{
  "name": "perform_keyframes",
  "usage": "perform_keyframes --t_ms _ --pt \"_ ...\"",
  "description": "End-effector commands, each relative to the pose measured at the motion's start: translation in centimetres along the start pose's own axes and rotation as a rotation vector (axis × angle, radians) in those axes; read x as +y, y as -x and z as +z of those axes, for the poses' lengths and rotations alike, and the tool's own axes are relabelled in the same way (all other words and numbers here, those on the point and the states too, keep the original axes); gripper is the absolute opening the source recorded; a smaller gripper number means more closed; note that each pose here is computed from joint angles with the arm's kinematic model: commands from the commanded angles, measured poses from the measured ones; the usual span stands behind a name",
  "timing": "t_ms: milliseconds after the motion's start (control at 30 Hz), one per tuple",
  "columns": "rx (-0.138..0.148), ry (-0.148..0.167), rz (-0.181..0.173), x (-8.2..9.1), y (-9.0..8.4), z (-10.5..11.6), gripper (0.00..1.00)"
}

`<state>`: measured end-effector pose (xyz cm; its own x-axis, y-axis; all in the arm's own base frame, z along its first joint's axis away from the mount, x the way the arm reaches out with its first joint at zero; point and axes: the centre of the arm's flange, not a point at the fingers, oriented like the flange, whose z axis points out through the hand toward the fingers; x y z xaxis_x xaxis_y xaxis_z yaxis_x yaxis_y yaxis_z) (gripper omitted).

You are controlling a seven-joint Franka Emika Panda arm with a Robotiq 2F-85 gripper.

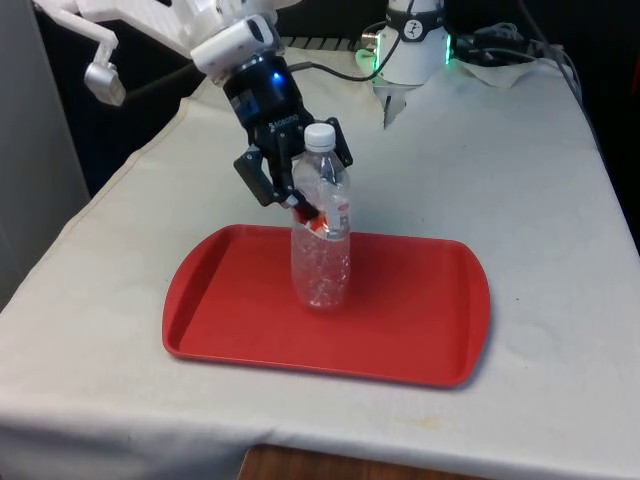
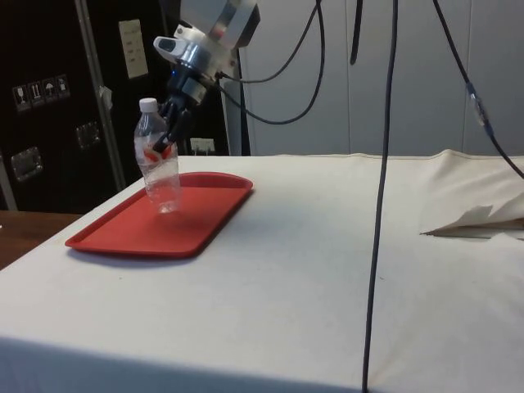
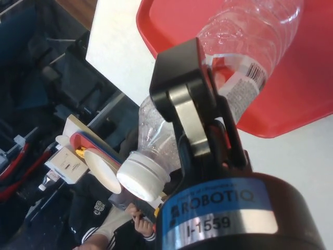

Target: Place the bottle upright on the tray.

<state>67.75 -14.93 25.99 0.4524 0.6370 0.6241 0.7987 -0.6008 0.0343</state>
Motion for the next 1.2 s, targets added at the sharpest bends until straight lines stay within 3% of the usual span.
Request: perform_keyframes --t_ms 0,300,500,733,767,833,1167 --pt "0.005 -0.001 0.002 0.1 0.3 0.3 0.32" --pt "0.021 -0.015 0.015 0.2 0.9 0.3 0.32" --pt "0.019 -0.017 0.017 0.2 1.0 0.2 0.32" --pt "-0.006 -0.025 0.026 0.8 0.7 0.6 0.32" --pt "0.008 -0.019 0.022 0.7 0.6 0.6 0.32" --pt "-0.012 -0.028 0.029 1.0 0.7 0.7 0.32" --pt "-0.005 -0.028 0.029 1.0 0.6 0.7 0.32"
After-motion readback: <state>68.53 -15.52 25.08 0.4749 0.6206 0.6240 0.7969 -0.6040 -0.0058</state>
